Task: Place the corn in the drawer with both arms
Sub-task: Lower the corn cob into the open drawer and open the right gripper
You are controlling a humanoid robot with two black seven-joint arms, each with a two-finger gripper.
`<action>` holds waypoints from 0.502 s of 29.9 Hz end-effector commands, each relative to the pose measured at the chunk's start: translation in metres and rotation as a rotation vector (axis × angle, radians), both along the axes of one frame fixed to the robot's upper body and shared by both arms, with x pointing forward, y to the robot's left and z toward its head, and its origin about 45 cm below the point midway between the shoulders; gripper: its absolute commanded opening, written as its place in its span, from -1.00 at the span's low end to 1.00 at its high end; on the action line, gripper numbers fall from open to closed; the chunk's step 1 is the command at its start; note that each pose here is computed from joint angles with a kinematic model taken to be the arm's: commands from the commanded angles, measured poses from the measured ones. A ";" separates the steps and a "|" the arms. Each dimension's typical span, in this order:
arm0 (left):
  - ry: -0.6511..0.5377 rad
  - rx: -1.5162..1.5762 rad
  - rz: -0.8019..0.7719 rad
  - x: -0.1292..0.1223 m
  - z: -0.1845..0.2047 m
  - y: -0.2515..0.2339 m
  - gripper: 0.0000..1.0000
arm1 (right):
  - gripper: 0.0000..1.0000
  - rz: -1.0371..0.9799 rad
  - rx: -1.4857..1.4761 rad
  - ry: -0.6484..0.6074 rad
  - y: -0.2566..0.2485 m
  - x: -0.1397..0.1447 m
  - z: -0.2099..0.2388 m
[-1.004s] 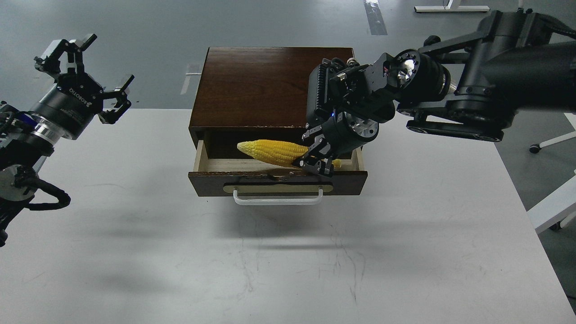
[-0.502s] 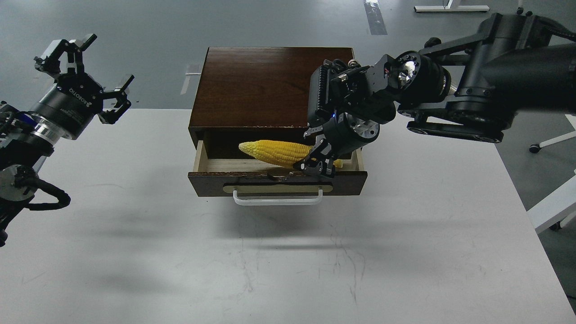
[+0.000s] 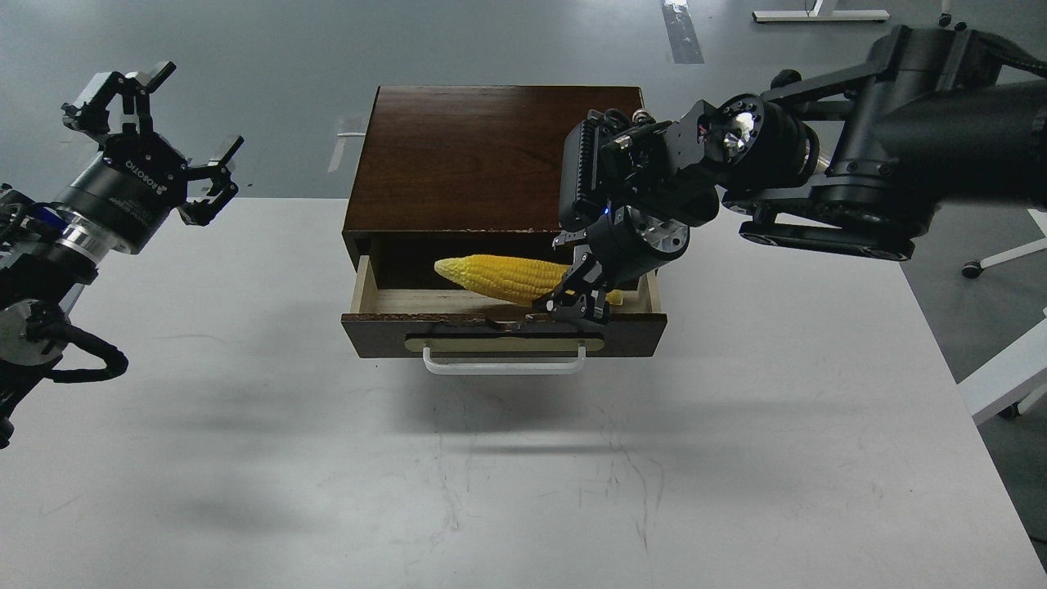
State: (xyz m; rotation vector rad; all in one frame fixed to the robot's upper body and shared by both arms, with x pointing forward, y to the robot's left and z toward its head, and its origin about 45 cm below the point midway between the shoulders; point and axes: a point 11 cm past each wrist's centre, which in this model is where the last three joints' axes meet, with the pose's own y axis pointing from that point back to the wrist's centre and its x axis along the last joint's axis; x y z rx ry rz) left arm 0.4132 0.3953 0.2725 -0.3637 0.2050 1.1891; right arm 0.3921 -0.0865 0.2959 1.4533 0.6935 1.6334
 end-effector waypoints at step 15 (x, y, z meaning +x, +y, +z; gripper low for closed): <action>0.000 0.001 0.000 0.000 0.000 0.000 0.96 | 0.22 -0.005 0.012 -0.003 0.000 0.001 0.003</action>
